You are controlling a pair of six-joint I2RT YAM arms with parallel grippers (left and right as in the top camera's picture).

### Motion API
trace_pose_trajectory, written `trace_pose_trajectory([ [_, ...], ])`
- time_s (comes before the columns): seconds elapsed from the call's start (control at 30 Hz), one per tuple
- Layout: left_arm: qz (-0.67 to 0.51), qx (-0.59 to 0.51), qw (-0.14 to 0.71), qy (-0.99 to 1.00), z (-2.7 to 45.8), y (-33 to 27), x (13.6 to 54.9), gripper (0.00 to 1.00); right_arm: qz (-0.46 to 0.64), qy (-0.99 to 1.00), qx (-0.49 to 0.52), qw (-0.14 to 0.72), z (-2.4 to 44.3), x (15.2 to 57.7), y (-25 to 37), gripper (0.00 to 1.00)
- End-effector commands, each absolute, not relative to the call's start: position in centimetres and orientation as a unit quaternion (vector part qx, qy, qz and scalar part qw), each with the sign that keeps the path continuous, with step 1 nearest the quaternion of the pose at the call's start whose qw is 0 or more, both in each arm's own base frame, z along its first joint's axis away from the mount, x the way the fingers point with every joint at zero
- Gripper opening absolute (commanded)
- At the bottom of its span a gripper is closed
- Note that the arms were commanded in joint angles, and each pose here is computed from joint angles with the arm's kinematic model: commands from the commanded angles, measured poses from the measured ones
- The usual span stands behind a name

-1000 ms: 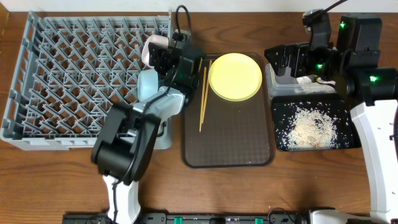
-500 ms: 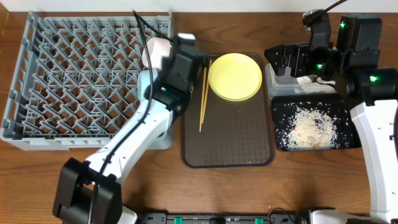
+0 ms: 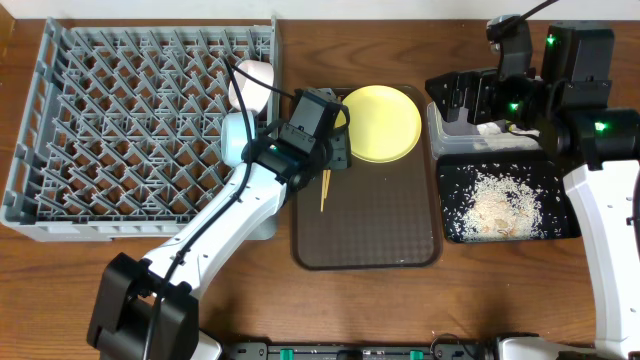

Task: Sort waste into correct bins and load items into the dishwasher
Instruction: 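Move the left gripper to the yellow plate edge on the tray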

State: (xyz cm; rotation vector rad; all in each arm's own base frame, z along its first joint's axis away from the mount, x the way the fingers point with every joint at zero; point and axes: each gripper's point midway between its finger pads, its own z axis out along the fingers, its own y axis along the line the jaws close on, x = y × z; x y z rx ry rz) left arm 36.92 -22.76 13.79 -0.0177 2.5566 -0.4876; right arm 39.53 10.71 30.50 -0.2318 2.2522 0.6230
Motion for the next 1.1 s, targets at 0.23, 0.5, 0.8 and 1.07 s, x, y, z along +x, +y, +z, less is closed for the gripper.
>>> trace_pose_trajectory([
  [0.23,-0.201,-0.162,0.227,0.939,12.5,-23.0,36.6,0.55,0.244,0.883,-0.089,0.391,30.9,39.7,10.5,0.99],
  [0.5,-0.195,-0.193,0.225,0.935,9.6,-24.4,37.5,0.55,0.244,0.883,-0.089,0.391,30.9,39.7,10.5,0.99],
  [0.8,-0.206,-0.183,0.216,0.937,7.1,-27.1,37.6,0.54,0.244,0.883,-0.089,0.391,30.9,39.7,10.5,0.99],
  [1.07,-0.189,-0.186,0.212,0.941,4.8,-27.7,37.7,0.54,0.244,0.883,-0.089,0.391,30.9,39.7,10.5,0.99],
])
